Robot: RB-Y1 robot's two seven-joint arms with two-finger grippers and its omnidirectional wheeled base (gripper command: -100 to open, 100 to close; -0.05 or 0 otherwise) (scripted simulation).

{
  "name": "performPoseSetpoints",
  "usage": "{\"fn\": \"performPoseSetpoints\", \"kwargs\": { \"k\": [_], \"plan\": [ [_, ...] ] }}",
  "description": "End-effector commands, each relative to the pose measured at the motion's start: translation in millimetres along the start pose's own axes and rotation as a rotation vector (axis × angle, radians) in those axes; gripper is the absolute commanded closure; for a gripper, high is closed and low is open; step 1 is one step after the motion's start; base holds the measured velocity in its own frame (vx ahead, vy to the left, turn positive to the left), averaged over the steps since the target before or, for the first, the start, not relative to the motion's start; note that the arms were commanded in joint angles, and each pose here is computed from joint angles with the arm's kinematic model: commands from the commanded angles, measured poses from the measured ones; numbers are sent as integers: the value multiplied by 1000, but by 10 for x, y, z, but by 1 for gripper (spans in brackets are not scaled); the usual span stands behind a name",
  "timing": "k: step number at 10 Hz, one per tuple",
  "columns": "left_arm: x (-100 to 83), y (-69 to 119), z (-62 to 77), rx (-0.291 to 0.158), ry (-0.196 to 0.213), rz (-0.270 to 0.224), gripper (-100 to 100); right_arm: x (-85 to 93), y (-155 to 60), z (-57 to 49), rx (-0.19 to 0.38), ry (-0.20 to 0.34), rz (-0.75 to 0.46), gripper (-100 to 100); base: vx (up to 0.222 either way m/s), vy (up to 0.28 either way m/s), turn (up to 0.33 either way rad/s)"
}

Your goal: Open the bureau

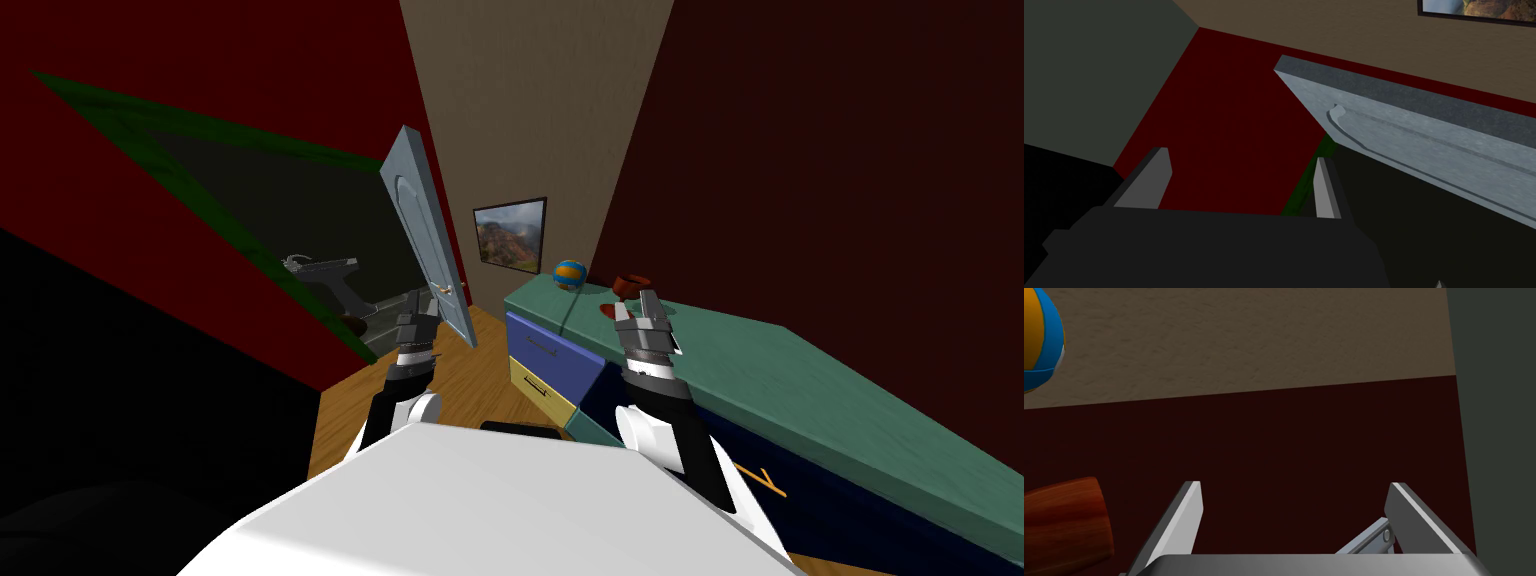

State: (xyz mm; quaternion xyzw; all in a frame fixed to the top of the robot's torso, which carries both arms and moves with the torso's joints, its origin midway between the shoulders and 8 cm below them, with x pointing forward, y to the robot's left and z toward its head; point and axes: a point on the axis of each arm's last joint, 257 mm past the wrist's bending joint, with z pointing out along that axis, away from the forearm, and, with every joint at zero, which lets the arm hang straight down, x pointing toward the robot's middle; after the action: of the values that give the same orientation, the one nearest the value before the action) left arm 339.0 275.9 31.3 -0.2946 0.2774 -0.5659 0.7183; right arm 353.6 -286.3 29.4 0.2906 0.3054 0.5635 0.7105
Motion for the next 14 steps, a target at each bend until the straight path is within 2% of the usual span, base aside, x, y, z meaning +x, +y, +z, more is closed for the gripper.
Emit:
{"fn": "performPoseSetpoints", "kwargs": {
  "k": [1, 9, 10, 14],
  "plan": [
    [0, 0, 0, 0, 0, 0, 0, 0, 0, 0, 0, 0, 0, 0, 0, 0, 0],
    [0, -2, 1, 0, 0, 0, 0, 0, 2, 1, 0, 0, 0, 0, 0, 0, 0],
    [0, -2, 1, 0, 0, 0, 0, 32, -26, 0, 2, 32, -56, -100, 19, 21, -48],
    [0, 1, -1, 0, 0, 0, 0, 65, -132, -11, 10, 85, -224, -100, 34, 64, -61]
  ]
}}
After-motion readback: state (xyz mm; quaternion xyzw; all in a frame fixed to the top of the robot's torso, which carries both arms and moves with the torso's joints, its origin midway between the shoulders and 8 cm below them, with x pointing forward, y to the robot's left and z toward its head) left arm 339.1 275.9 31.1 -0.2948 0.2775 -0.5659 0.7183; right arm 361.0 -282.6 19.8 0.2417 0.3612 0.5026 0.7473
